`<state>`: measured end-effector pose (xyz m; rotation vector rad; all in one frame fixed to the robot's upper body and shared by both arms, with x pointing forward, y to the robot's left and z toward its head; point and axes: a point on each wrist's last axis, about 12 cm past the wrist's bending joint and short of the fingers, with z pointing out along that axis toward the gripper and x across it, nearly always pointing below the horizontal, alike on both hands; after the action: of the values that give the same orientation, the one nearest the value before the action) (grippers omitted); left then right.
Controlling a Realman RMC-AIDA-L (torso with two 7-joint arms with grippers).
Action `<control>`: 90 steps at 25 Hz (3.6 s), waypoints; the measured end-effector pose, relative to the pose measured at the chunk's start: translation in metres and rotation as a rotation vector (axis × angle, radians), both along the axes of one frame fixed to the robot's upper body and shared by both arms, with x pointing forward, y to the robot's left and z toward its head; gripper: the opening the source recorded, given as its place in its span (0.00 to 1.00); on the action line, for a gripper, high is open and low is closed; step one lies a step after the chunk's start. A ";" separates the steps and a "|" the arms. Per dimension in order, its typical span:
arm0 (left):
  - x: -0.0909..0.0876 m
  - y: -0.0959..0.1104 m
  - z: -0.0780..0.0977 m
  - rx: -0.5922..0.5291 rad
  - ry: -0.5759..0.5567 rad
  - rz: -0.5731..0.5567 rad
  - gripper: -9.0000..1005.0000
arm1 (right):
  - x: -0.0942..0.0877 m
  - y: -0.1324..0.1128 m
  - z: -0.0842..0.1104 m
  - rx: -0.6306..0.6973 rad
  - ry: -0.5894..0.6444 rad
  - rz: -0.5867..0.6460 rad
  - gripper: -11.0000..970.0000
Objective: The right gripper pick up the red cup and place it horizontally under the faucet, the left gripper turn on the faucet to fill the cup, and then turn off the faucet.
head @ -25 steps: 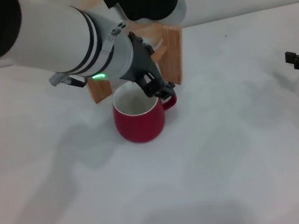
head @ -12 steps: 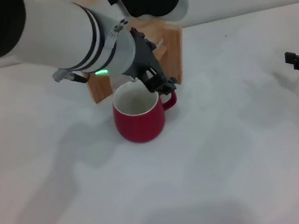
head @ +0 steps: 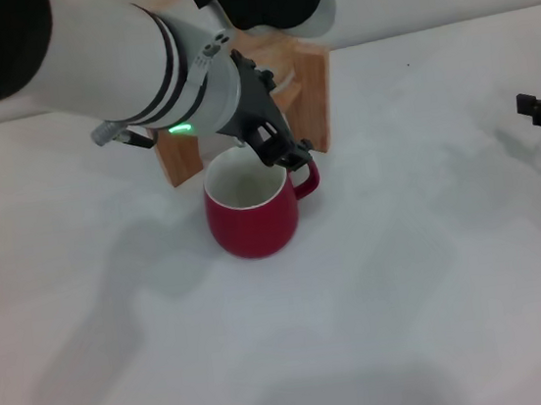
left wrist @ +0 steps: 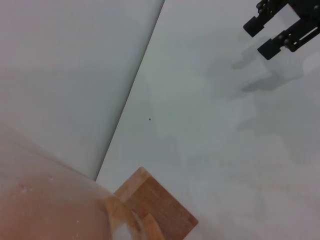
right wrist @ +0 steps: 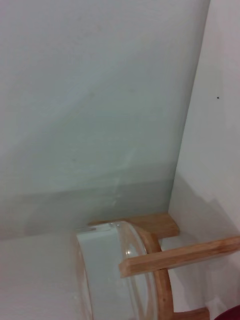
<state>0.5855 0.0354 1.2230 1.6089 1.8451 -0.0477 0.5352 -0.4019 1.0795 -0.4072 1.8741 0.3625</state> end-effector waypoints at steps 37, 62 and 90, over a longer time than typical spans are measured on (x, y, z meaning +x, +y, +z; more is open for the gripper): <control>-0.052 0.032 0.032 -0.252 -0.073 -0.001 0.80 | -0.003 -0.003 -0.001 0.001 0.003 -0.010 0.57; -0.090 0.285 -0.029 -1.097 0.187 0.527 0.80 | -0.008 -0.005 0.002 0.066 -0.016 -0.035 0.57; -0.131 0.367 -0.137 -1.349 0.146 0.754 0.80 | -0.029 0.003 0.012 0.205 -0.231 0.031 0.57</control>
<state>0.4543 0.4019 1.0857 -0.0190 1.7010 -0.8652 0.5059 -0.3990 1.0915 -0.3241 1.5901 0.5019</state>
